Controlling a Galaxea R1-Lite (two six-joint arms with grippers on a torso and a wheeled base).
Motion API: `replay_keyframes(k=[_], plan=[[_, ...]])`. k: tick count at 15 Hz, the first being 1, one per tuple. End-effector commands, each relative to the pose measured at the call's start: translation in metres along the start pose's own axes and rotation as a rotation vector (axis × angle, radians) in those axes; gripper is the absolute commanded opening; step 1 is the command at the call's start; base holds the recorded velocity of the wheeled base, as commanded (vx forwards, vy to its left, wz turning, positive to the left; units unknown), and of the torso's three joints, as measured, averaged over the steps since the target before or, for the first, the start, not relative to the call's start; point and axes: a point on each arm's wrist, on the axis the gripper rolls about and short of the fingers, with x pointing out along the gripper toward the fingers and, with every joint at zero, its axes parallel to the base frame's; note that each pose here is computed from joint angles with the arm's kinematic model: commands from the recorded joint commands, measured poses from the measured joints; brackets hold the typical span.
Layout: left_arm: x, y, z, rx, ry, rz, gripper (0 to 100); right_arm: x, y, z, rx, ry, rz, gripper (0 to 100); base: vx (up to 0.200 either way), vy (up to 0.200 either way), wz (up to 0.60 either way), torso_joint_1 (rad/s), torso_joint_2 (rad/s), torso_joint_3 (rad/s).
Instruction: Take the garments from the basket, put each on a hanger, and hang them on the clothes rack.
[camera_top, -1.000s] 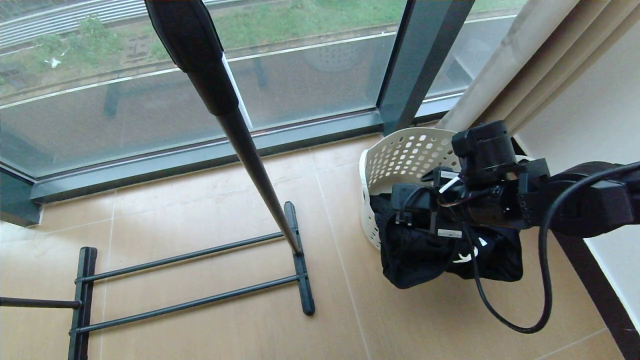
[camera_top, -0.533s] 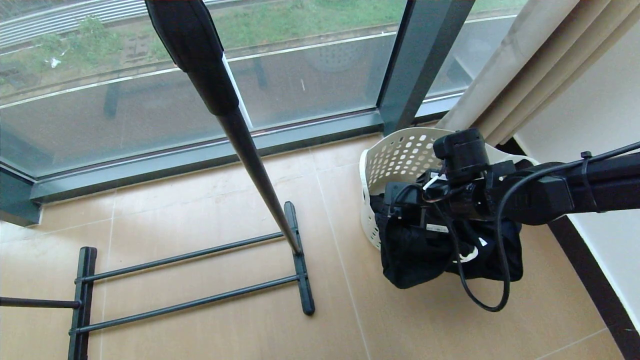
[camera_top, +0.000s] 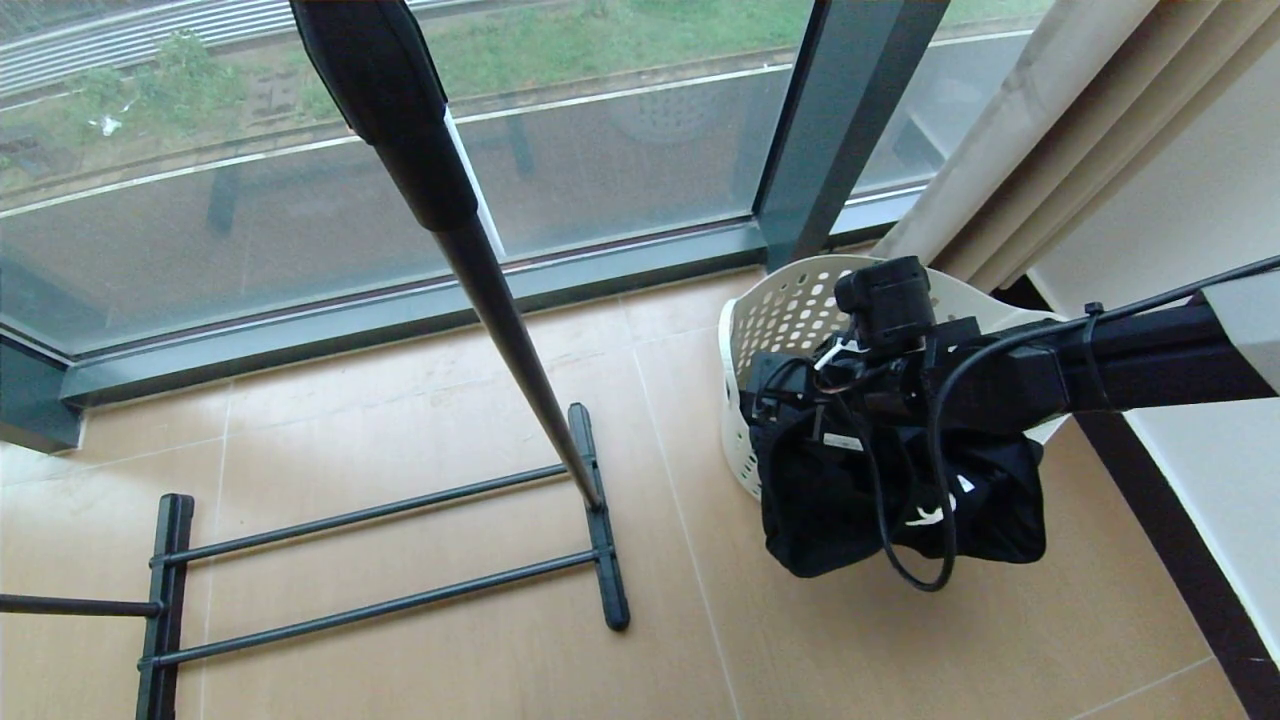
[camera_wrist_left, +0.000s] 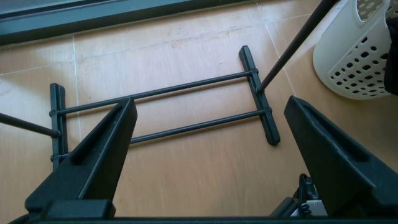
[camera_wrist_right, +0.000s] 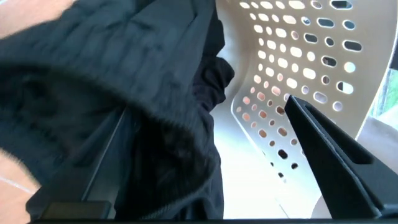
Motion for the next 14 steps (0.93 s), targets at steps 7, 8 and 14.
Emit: replay_keyframes(k=[7, 8, 14], plan=[[0.0, 0.0, 0.0, 0.0, 0.002, 0.001, 100, 0.019, -0.003, -0.002, 0.108, 0.013, -0.002, 0, 0.0, 0.0, 0.0, 0.0, 0.0, 0.0], [0.0, 0.0, 0.0, 0.0, 0.002, 0.001, 100, 0.019, -0.003, -0.002, 0.136, 0.013, -0.004, 0, 0.0, 0.0, 0.0, 0.0, 0.0, 0.0], [0.0, 0.0, 0.0, 0.0, 0.002, 0.001, 100, -0.028, -0.019, -0.005, 0.185, -0.028, -0.053, 0, 0.0, 0.0, 0.0, 0.0, 0.0, 0.0]])
